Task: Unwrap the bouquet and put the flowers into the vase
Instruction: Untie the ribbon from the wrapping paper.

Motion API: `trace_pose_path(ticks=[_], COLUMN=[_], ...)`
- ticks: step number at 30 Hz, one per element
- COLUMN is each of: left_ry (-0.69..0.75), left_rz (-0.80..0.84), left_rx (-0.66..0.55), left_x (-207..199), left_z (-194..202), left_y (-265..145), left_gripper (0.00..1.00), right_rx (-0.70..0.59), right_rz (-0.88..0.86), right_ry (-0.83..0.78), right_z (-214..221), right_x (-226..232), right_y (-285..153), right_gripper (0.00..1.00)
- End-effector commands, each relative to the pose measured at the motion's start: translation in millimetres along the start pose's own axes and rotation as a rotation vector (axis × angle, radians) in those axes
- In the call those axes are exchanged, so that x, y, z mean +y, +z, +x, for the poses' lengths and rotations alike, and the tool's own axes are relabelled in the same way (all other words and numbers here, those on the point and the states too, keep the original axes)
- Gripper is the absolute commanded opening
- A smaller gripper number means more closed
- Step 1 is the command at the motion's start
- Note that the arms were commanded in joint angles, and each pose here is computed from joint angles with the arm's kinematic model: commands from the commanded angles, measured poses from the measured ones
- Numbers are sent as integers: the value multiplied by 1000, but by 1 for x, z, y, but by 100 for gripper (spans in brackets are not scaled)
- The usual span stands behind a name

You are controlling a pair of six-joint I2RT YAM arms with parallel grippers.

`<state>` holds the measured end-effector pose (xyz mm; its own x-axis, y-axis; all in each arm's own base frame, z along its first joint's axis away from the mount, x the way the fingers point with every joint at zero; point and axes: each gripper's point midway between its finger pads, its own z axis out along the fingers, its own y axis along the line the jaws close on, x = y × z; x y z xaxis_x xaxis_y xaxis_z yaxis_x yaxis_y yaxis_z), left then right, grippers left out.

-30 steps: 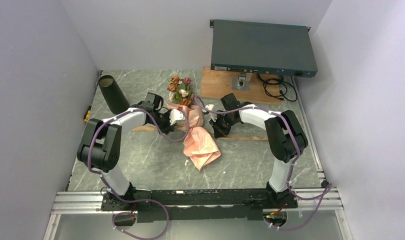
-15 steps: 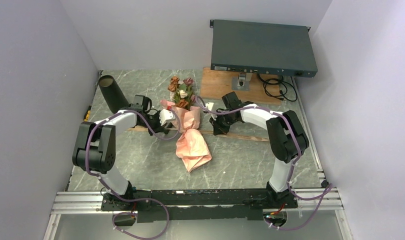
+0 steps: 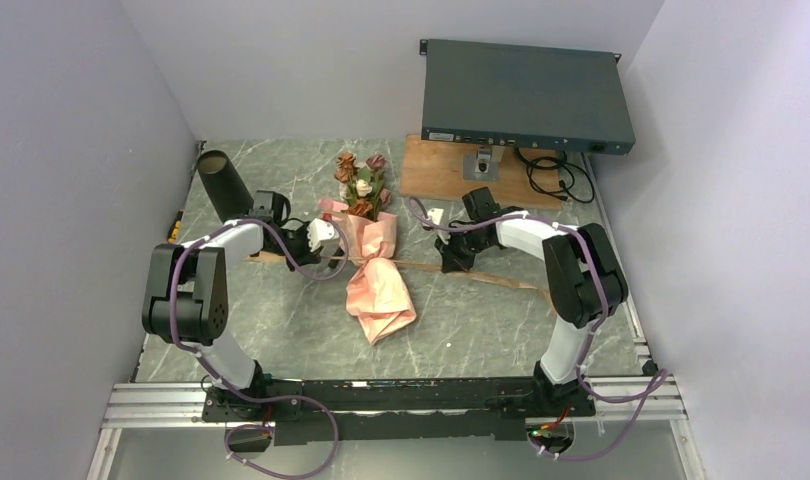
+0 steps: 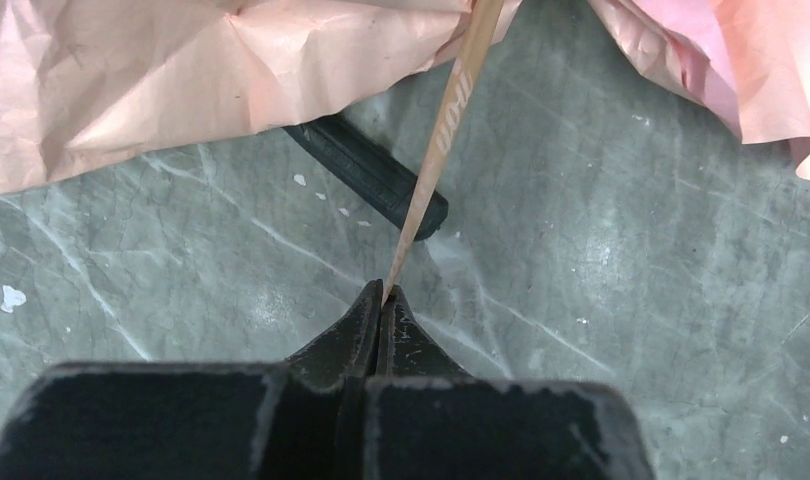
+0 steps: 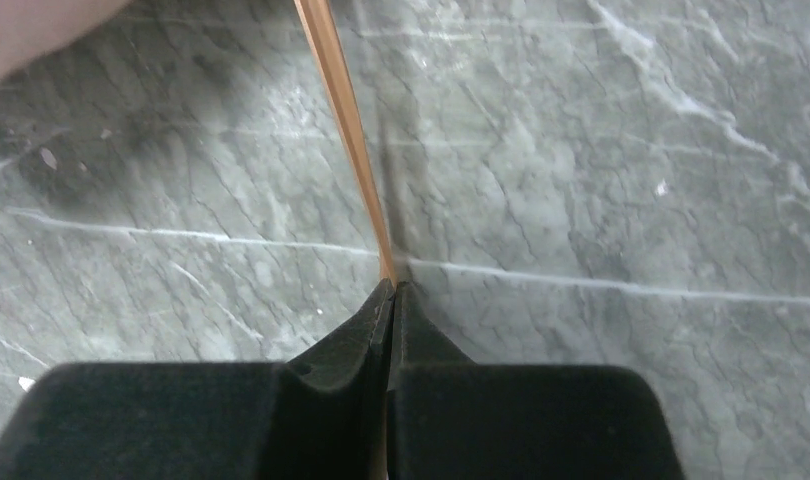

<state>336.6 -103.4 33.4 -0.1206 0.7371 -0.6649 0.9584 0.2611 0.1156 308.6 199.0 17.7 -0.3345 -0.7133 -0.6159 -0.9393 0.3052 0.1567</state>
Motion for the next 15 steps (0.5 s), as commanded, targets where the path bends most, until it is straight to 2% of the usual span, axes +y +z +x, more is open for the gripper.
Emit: trace_pose_path(ticks=[1,3,7,8,12,15], left_ry=[-41,-28,-9,-1,29,41], left_rz=[-114,-115,-52,-35,-35,-33], left_rx=[177,160,71,59,3,-9], left_x=[30,32,22,18,11,5], left_z=[54,49,16,6,-22,-29], left_y=[-32,-35,-31,-28,-23,-21], left_gripper=[0,0,0,0,0,0], right_rx=[195,177,97,79,-23,-95], right_rz=[56,43,-16,-37,-61,-67], right_ry=[96,103,128,135,165,188], right_z=[64,61,30,20,-26,-60], right_x=[-4,-2,6,9,12,14], right_y=[-31,-31,-31,-32,-42,-48], right_gripper=[0,0,0,7,56,66])
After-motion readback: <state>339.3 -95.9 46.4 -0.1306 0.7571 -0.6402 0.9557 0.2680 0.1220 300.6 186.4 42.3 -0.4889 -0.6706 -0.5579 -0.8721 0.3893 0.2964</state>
